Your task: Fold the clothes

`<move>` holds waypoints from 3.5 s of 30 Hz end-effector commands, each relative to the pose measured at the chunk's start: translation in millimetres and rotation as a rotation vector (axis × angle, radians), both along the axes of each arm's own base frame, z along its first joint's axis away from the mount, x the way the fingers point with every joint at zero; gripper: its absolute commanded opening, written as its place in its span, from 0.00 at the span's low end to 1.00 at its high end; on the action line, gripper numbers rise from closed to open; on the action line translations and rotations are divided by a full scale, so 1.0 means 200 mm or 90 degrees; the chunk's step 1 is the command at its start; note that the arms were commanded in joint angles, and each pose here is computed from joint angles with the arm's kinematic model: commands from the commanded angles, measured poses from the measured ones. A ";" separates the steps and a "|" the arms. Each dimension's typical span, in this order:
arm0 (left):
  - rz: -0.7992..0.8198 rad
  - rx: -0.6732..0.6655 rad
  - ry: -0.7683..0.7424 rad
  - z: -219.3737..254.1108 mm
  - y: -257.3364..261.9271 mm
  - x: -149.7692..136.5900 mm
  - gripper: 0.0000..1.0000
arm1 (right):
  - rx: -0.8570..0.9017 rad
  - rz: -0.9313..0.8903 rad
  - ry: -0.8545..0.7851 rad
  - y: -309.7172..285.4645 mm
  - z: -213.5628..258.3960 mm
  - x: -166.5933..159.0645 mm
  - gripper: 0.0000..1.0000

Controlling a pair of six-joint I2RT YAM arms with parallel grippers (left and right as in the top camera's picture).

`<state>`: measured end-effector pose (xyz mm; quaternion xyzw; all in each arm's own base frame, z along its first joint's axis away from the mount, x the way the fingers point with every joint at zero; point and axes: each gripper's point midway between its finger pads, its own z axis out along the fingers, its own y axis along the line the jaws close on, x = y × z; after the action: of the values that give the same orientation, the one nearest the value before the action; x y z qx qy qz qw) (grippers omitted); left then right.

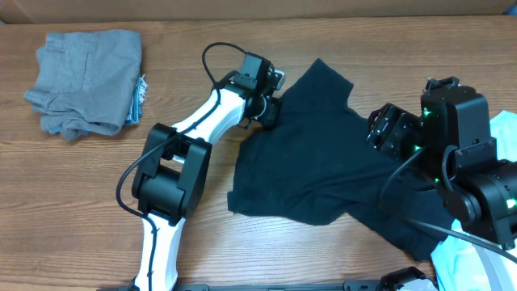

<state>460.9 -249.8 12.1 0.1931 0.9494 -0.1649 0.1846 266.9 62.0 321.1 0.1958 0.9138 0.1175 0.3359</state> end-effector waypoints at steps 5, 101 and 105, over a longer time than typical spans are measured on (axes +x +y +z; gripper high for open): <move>0.196 0.154 -0.015 0.14 0.70 0.19 0.04 | -0.013 -0.021 -0.013 -0.04 0.03 0.00 0.79; 0.247 0.057 -0.022 1.28 1.06 -0.61 0.82 | -0.029 -0.129 -0.047 -0.56 -0.75 1.33 0.74; 0.245 0.062 -0.005 1.27 1.07 -0.64 0.83 | -0.021 -0.123 -0.039 -0.55 -0.67 1.26 0.82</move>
<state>335.4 -38.0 261.1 0.0119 0.9754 -0.0815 0.2046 525.3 -41.0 152.6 0.2705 0.8927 0.0789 0.3515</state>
